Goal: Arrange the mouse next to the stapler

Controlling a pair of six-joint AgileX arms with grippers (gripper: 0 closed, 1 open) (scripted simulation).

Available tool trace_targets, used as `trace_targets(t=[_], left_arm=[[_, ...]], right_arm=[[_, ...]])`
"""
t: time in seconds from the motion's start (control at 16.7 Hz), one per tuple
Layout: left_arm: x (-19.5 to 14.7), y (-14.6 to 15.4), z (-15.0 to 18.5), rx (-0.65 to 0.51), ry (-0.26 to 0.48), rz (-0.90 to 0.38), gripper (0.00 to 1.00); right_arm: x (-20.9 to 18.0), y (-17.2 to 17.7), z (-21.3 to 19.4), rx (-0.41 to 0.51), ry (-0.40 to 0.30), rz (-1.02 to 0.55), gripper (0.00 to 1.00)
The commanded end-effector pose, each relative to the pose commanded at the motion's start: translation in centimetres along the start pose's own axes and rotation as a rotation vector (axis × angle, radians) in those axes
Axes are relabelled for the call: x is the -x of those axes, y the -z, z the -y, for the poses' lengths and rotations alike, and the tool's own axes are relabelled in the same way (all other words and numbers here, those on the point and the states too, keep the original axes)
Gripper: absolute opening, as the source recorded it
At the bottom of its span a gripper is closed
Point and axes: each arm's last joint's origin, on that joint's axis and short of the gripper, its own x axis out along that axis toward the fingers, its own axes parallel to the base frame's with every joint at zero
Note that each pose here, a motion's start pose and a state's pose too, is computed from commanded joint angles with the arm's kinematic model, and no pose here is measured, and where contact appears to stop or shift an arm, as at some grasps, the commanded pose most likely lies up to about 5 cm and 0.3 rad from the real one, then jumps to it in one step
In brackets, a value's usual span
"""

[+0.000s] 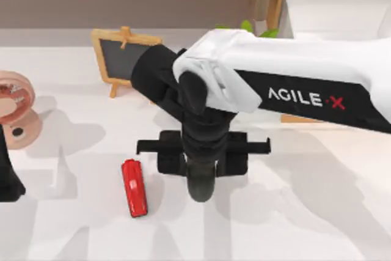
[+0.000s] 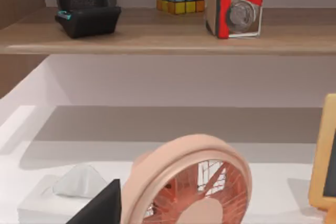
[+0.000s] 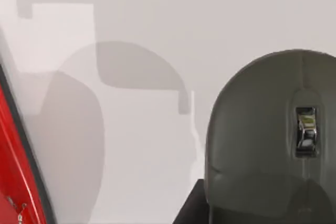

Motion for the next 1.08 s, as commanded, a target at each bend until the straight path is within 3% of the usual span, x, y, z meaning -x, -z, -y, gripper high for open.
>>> trace_targets(t=[1.08], left_arm=[[0.0, 0.0, 0.0, 0.0, 0.0, 0.0, 1.0]], right_arm=[[1.2, -0.4, -0.3, -0.008, -0.047, 0.038, 0.0]])
